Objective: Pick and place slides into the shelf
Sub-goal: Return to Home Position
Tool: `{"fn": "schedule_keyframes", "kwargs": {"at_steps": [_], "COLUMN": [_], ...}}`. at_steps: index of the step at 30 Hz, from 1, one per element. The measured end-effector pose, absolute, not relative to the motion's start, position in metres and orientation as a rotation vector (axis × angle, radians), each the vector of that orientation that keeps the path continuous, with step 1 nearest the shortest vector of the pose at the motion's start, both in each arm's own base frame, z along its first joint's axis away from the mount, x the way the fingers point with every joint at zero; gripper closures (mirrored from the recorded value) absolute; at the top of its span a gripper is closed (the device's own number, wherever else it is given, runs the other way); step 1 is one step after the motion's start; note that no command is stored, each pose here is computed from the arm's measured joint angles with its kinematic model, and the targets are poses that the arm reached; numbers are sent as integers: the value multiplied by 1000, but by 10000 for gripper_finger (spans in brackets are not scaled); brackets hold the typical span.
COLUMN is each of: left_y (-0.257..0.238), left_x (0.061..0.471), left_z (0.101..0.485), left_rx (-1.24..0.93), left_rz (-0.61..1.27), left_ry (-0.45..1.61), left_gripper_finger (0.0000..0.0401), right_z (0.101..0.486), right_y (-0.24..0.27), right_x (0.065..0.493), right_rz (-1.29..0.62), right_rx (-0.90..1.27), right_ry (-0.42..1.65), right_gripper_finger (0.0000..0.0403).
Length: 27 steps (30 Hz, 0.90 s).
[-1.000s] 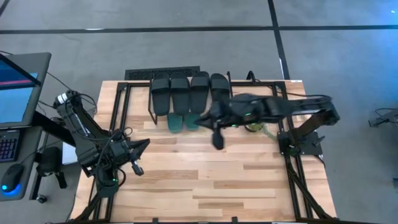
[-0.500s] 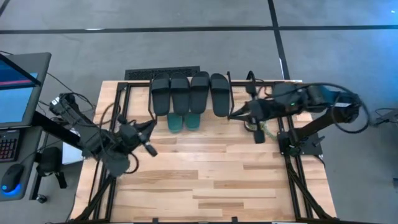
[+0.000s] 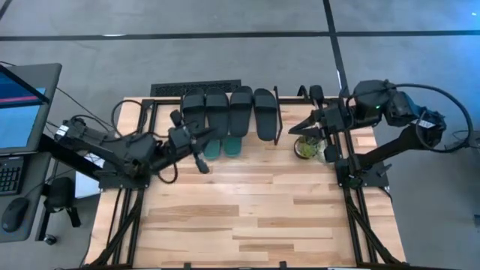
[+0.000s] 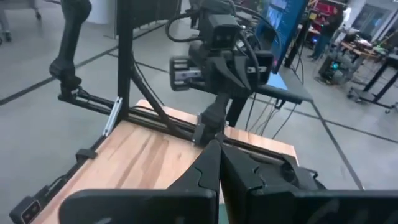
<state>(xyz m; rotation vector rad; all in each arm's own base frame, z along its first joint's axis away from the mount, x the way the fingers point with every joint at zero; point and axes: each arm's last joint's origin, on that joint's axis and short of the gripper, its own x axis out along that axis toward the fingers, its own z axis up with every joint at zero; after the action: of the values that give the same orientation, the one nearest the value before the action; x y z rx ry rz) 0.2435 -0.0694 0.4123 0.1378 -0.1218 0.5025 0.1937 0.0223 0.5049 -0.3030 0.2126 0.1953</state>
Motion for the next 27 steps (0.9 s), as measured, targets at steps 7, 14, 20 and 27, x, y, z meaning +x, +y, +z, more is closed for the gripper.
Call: {"fn": "schedule_keyframes", "kwargs": {"at_steps": [7, 14, 20, 27], "left_y": [-36, -14, -12, -11], "left_x": [248, 222, 204, 188], "left_z": [411, 414, 400, 342], "left_rx": [165, 143, 116, 6], "left_rz": [475, 476, 471, 463], "left_ry": [-125, -39, -72, -203], "left_gripper_finger": [387, 387, 387, 387], "right_z": [500, 470, 435, 405], "right_y": [7, -7, -8, -8], "right_x": [195, 172, 157, 155], "right_rz": [118, 44, 25, 24], "right_rx": [-255, -144, -90, -45], "right_ry": [216, 115, 15, -14], "right_gripper_finger": [403, 403, 403, 403]}}
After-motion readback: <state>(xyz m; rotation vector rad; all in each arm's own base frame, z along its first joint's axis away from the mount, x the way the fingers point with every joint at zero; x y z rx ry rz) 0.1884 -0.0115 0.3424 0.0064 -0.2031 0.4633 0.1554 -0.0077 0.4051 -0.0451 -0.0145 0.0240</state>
